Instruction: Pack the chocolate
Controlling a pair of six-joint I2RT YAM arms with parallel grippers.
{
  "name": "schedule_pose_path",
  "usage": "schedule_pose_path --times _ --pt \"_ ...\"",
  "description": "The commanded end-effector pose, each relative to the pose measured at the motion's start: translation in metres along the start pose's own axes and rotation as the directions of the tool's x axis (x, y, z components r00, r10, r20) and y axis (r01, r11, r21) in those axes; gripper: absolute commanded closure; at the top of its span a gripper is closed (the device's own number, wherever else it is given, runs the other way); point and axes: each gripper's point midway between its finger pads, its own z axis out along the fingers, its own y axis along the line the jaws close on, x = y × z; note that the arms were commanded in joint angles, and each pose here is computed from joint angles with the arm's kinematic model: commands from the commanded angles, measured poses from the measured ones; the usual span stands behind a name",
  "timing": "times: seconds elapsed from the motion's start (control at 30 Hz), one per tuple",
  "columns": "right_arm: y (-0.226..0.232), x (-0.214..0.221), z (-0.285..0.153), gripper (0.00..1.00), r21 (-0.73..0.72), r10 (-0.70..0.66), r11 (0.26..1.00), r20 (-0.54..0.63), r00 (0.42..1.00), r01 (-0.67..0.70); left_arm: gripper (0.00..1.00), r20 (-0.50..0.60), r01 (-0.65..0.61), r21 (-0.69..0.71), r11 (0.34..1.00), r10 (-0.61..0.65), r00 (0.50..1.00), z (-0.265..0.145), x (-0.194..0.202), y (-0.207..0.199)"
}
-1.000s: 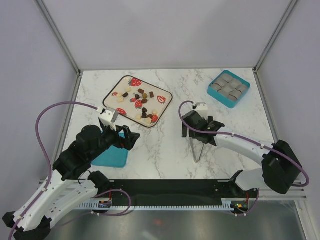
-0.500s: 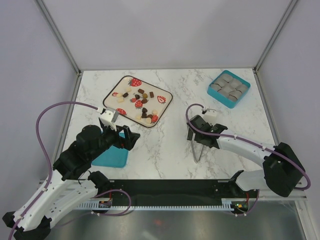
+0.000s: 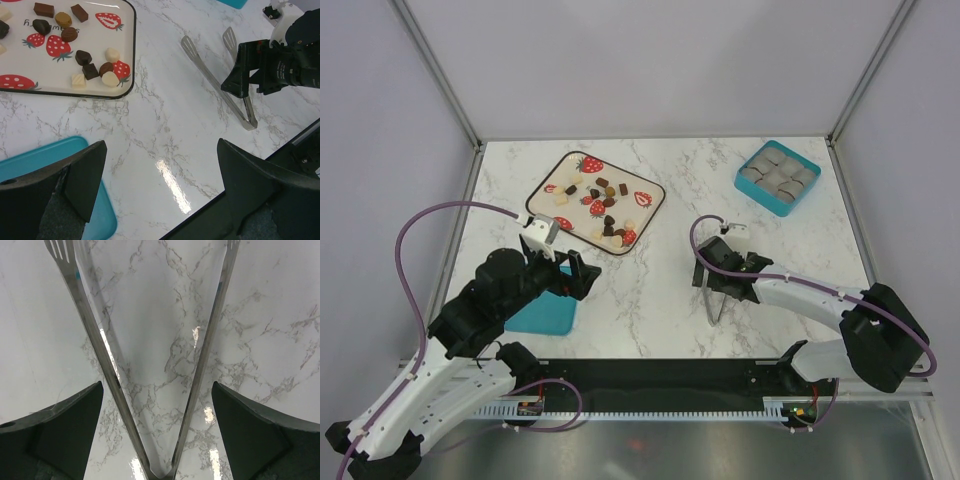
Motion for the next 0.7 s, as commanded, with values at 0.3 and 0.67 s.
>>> schedule_pose_path --times 0.3,0.67 --pt "0.001 0.004 0.019 0.02 0.015 -0.04 0.999 0.009 0.999 0.04 0.0 0.019 -0.028 0.0 1.0 0.028 0.999 0.001 -0.005 0.0" --pt "0.0 0.016 0.027 0.1 0.004 -0.07 0.998 -0.017 0.997 0.07 0.0 0.021 -0.027 -0.003 1.0 0.028 0.999 0.0 -0.005 0.001"
